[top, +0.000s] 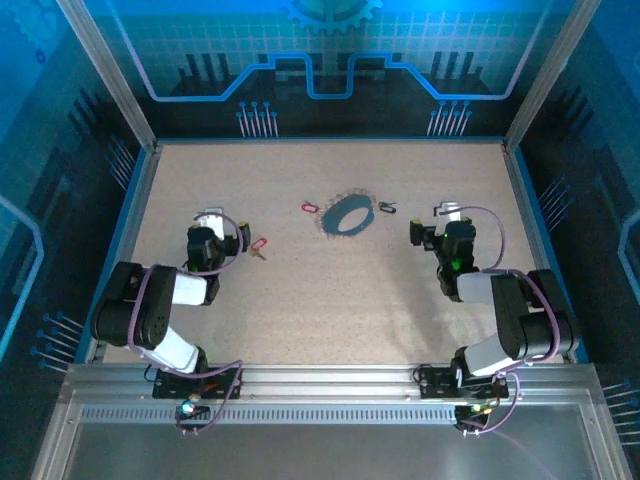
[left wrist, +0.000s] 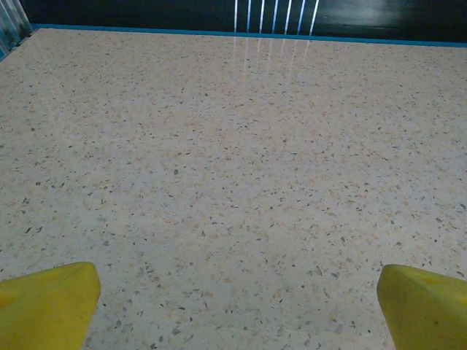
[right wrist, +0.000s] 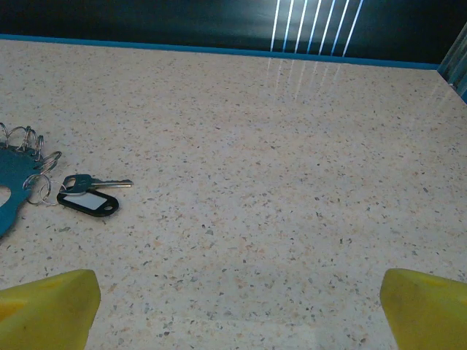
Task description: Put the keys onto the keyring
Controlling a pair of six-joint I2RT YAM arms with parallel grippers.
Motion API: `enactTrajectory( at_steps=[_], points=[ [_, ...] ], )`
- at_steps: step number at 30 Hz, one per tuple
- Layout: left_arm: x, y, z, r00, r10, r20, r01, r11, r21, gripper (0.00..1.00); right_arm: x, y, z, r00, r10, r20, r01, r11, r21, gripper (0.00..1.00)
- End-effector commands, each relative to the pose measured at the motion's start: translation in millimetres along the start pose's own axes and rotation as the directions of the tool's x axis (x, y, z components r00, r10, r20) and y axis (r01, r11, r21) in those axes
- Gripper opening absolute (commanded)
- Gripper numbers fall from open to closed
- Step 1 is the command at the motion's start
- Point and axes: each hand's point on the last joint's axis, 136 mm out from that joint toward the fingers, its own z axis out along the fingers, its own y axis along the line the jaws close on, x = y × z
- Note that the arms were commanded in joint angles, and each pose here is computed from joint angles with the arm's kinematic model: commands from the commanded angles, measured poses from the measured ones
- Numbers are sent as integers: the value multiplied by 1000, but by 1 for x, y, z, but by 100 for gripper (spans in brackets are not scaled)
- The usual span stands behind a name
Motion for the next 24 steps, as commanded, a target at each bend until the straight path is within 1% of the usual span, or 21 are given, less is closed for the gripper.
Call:
enactTrajectory(
  at_steps=[1, 5, 21, 24],
  points=[
    [-15, -2, 2, 999, -6, 36, 5, 1000, 20, 99, 2, -1, 2, 1000, -11, -11, 11, 1000, 6, 100],
    [-14, -10, 1, 999, 9, 32, -11, 998, 62, 99, 2, -1, 2, 1000, -11, -10, 11, 1000, 6, 100],
    [-14, -9, 2, 1000, -3, 24, 1, 997, 78, 99, 1, -1, 2, 1000, -8, -8, 8, 1000, 5, 100],
    [-14, -10, 2, 1000, 1, 22, -3, 996, 84, 99, -6, -2, -2, 1000, 0, -15, 0, 1000, -12, 100]
  ],
)
